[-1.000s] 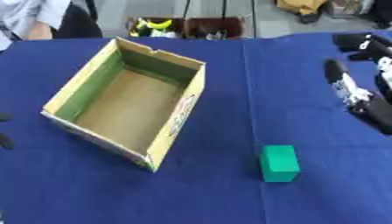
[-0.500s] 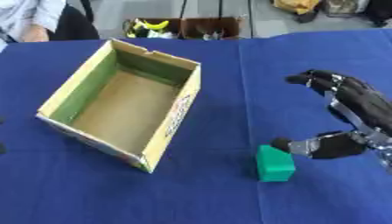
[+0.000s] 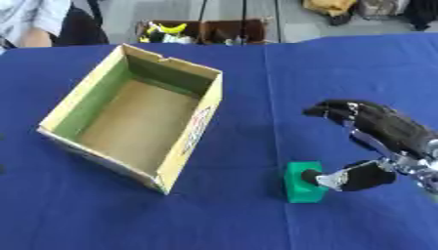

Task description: Pick up objects on the table and place them in the box.

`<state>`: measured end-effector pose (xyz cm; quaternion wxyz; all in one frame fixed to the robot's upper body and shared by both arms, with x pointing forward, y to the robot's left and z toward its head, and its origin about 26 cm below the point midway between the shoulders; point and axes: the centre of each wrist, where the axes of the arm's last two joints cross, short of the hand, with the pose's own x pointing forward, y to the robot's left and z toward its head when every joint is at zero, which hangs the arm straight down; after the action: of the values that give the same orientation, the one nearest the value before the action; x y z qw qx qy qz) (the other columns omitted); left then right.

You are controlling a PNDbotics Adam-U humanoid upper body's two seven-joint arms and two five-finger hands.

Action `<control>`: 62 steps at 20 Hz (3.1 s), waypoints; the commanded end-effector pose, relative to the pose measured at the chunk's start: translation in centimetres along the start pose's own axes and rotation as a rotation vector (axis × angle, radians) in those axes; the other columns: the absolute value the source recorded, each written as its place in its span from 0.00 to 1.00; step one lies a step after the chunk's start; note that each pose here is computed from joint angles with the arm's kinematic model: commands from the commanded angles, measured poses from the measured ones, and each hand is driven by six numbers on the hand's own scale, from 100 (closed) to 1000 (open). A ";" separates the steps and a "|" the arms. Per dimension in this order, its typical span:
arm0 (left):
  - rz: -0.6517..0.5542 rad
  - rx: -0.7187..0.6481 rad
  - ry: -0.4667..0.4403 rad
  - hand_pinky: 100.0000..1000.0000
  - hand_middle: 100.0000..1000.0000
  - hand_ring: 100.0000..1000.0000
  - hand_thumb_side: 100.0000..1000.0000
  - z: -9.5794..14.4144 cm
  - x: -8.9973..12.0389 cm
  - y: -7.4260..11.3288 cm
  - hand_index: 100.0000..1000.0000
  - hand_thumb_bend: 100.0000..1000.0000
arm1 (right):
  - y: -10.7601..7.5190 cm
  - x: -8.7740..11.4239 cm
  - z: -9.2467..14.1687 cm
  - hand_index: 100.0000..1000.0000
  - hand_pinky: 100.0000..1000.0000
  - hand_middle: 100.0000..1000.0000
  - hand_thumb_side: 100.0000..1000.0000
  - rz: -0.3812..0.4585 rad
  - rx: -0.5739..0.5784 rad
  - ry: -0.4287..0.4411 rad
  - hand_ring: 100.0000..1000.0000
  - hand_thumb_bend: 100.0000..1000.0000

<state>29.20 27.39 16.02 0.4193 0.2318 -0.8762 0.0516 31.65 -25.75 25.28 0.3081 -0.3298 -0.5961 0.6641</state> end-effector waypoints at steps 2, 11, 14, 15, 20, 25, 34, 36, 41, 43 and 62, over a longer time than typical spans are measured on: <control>-0.007 0.001 -0.026 0.17 0.56 0.51 0.90 -0.3 0.6 0.4 0.80 0.05 | -5.2 0.4 2.0 0.91 0.78 0.77 0.42 -0.027 0.212 -0.033 0.80 0.45; -0.012 -0.004 -0.028 0.17 0.56 0.51 0.90 -0.3 0.6 0.4 0.80 0.05 | -7.2 0.2 2.6 0.90 0.77 0.76 0.46 -0.108 0.264 -0.072 0.79 0.37; -0.013 -0.003 -0.028 0.17 0.56 0.51 0.90 -0.3 0.6 0.4 0.80 0.05 | -7.5 0.2 2.7 0.90 0.77 0.76 0.49 -0.098 0.239 -0.069 0.79 0.37; -0.012 -0.003 -0.028 0.17 0.56 0.51 0.90 -0.3 0.6 0.4 0.80 0.05 | -7.6 0.2 2.7 0.90 0.77 0.76 0.49 -0.097 0.236 -0.071 0.79 0.38; -0.010 -0.006 -0.030 0.17 0.56 0.51 0.90 -0.3 0.6 0.3 0.80 0.05 | -7.5 0.6 2.3 0.90 0.77 0.77 0.50 -0.082 0.239 -0.084 0.79 0.39; -0.008 -0.007 -0.031 0.17 0.57 0.51 0.90 -0.4 0.6 0.3 0.80 0.05 | -6.9 1.4 1.5 0.90 0.76 0.77 0.49 -0.054 0.276 -0.091 0.79 0.42; -0.003 -0.012 -0.032 0.17 0.57 0.51 0.90 -0.4 0.7 0.2 0.80 0.05 | -4.4 3.0 -0.1 0.90 0.76 0.78 0.48 -0.028 0.352 -0.096 0.80 0.40; -0.002 -0.012 -0.033 0.17 0.57 0.51 0.90 -0.4 0.7 0.2 0.80 0.05 | -4.1 3.3 -0.3 0.90 0.76 0.78 0.49 -0.022 0.358 -0.091 0.80 0.39; -0.001 -0.014 -0.032 0.16 0.57 0.51 0.90 -0.4 0.7 0.1 0.80 0.05 | -3.8 3.6 -0.6 0.90 0.75 0.79 0.50 -0.006 0.351 -0.059 0.80 0.37; -0.001 -0.014 -0.032 0.16 0.57 0.51 0.90 -0.4 0.7 0.1 0.80 0.05 | -3.9 3.6 -0.6 0.90 0.75 0.79 0.51 0.002 0.342 -0.041 0.80 0.36; 0.002 -0.022 -0.036 0.16 0.57 0.51 0.90 -0.4 0.8 0.0 0.80 0.06 | -2.7 4.0 -0.9 0.85 0.72 0.72 0.48 0.042 0.363 0.012 0.78 0.29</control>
<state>29.21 27.31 16.03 0.4205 0.2283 -0.8770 0.0440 30.46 -21.75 26.94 0.3577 -0.2714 -0.4577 0.7674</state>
